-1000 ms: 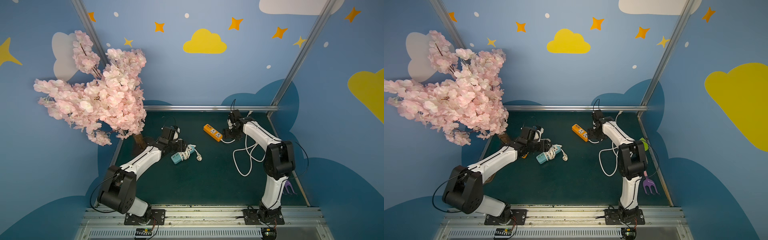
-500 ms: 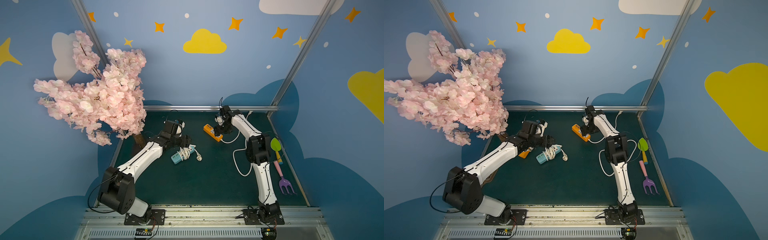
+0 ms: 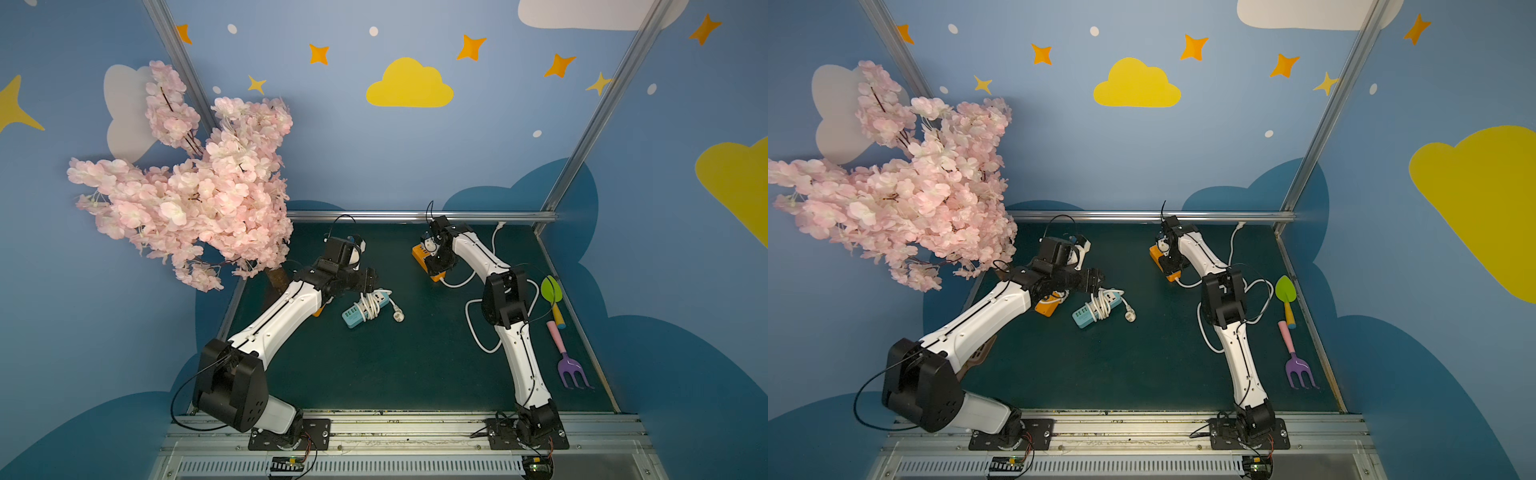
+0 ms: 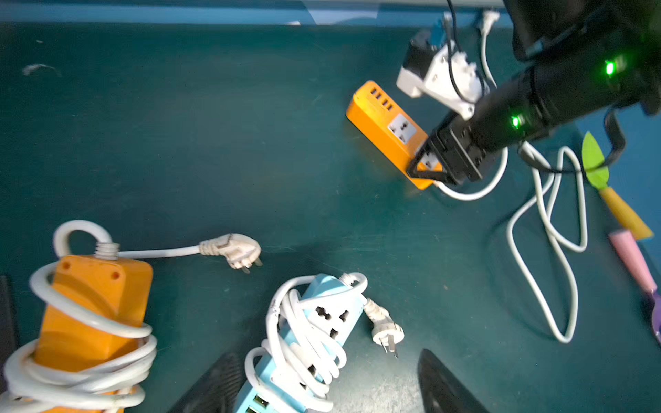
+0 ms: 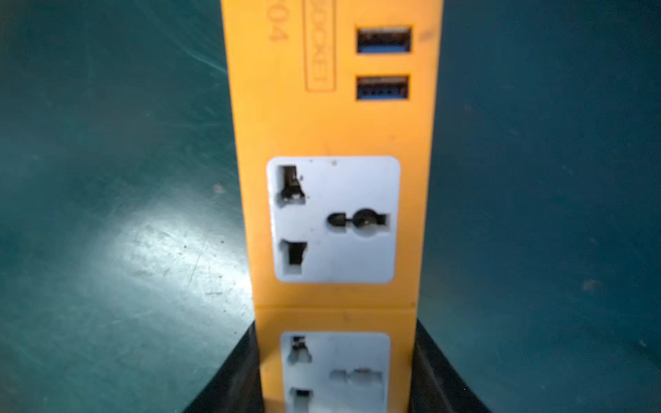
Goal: Wrap the cord around the power strip
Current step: Pick up the power strip from the center of the board.
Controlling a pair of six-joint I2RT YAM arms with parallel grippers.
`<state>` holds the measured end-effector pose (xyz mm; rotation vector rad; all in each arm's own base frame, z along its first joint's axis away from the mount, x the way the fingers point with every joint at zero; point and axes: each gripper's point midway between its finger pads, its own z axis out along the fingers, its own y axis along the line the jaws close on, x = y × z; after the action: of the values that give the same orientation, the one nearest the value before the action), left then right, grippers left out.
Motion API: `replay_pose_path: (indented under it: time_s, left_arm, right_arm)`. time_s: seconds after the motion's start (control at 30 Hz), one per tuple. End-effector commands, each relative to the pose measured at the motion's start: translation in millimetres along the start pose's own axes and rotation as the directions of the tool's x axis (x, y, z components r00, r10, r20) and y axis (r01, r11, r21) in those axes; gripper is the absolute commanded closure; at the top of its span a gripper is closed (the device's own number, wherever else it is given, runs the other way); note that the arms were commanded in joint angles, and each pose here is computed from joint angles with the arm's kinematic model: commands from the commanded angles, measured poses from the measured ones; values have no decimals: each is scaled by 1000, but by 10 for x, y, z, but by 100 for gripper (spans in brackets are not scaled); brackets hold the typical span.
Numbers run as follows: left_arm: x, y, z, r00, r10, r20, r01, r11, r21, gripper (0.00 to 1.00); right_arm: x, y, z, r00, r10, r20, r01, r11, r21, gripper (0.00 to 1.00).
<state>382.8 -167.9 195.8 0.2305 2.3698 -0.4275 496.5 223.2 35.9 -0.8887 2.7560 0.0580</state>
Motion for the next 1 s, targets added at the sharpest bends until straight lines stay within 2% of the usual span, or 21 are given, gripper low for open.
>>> replay_pose_path:
  time_s: [0.0,0.1,0.23,0.33,0.43,0.47,0.53,0.6,0.7,0.8,0.9,0.97]
  left_arm:
    - [-266,224,-220,995,-35,96,39,998,-49,3]
    - [-369,235,-293,987,-106,119,102,994,42,0]
    - [-442,106,-371,994,-58,94,48,994,99,8]
    - [-315,-129,-377,1000,-25,10,22,972,233,14]
    - [-90,-390,-316,991,-36,-127,83,916,393,15]
    - [-52,-501,-318,985,-49,-163,120,882,456,14]
    - [-49,-645,-358,979,-70,-194,163,836,523,14]
    - [-16,-784,-429,974,-55,-220,176,796,579,14]
    - [186,-874,-404,958,-22,-285,195,779,595,16]
    - [422,-1031,-403,937,23,-347,215,746,630,20]
    - [585,-1160,-414,926,76,-371,207,719,663,22]
    - [621,-1161,-385,917,83,-391,219,714,665,27]
  right_arm:
    - [-190,64,-480,987,-105,124,99,994,52,73]
    - [-233,221,-754,955,-224,196,209,973,94,78]
    - [-193,578,-1155,865,-424,268,390,905,171,79]
    - [-23,819,-1397,795,-531,293,494,847,196,78]
    - [237,1113,-1573,703,-637,316,610,768,195,77]
    - [330,1222,-1637,656,-681,326,651,729,212,76]
    - [440,1367,-1700,580,-740,340,690,668,278,76]
    - [530,1456,-1779,527,-774,352,710,628,317,76]
    - [624,1515,-1890,501,-794,344,732,601,321,77]
    - [667,1577,-1968,450,-825,342,754,556,349,77]
    - [682,1638,-2027,413,-846,338,774,522,358,78]
    - [701,1675,-2057,390,-858,334,786,500,364,78]
